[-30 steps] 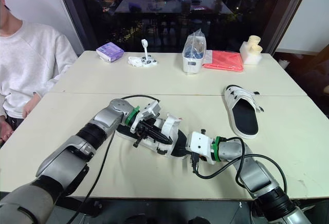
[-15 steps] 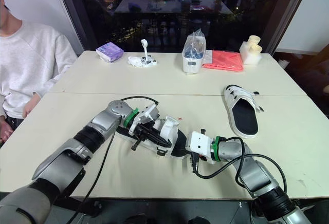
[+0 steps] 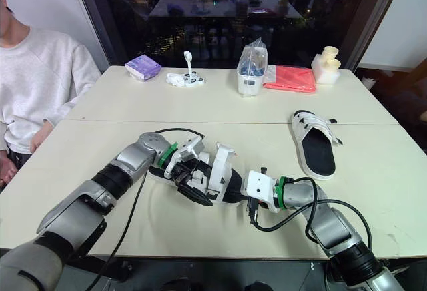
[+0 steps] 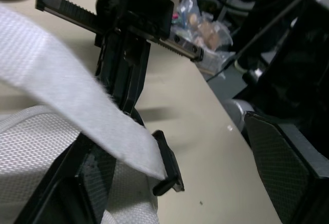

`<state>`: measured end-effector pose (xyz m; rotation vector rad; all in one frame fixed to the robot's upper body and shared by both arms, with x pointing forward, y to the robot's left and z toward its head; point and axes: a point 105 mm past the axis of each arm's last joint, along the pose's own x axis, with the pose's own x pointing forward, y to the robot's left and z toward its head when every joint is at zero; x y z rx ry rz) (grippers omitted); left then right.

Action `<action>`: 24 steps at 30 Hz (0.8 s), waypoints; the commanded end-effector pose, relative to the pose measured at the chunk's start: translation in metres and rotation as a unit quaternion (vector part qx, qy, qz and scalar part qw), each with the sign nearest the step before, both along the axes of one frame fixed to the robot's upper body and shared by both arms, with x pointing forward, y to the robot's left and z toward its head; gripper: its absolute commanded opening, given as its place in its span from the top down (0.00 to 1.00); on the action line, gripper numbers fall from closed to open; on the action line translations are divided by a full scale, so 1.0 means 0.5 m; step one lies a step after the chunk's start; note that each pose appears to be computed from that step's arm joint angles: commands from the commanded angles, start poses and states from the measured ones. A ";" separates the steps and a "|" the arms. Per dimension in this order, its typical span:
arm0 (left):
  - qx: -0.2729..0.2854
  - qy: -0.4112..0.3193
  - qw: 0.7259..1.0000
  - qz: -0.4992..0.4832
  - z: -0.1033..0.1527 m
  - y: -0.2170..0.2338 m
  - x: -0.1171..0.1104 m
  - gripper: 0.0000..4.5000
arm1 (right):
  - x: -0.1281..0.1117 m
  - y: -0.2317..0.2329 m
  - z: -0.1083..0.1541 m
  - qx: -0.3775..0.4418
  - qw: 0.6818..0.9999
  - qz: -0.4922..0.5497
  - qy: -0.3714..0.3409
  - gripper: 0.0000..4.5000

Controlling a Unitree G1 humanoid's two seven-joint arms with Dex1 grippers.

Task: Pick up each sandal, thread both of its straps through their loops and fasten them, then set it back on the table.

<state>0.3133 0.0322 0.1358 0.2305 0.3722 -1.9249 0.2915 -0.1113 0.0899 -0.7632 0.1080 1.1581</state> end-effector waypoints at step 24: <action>-0.064 0.069 0.994 0.063 0.072 -0.015 0.036 0.99 | -0.015 -0.016 -0.072 -0.044 0.997 -0.010 0.060 1.00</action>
